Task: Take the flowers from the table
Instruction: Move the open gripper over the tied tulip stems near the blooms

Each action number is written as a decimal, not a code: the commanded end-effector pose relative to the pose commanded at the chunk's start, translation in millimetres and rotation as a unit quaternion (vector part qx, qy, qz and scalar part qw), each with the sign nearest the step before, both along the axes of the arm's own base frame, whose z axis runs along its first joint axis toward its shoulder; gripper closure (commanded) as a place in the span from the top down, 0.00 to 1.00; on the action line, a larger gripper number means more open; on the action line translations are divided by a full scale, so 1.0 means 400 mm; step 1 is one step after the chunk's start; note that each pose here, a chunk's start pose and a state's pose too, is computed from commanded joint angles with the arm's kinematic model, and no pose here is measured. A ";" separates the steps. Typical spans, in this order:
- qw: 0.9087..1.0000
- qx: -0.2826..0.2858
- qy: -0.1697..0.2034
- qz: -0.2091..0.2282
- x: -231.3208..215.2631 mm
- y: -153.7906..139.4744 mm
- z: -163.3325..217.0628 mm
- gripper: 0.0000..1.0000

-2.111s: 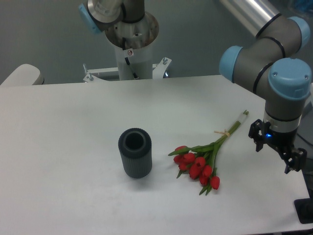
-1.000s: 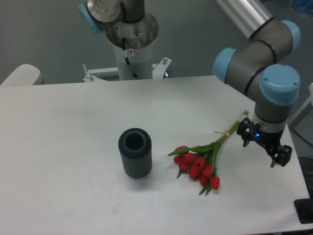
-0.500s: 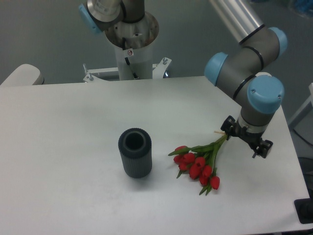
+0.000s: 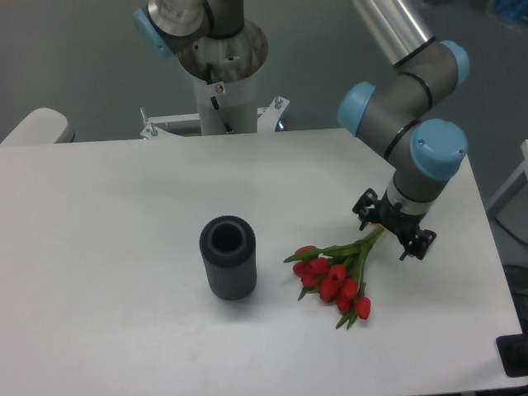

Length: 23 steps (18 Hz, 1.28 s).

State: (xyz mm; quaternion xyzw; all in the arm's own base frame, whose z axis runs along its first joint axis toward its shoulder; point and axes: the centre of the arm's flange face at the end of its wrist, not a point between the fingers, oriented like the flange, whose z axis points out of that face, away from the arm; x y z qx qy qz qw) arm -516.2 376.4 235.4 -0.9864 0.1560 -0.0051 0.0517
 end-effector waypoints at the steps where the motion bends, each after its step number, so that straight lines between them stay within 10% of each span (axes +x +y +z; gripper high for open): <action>1: 1.000 0.000 0.001 0.002 0.006 0.000 0.006 1.00; 23: 1.000 0.017 0.011 0.015 0.062 0.040 -0.123 1.00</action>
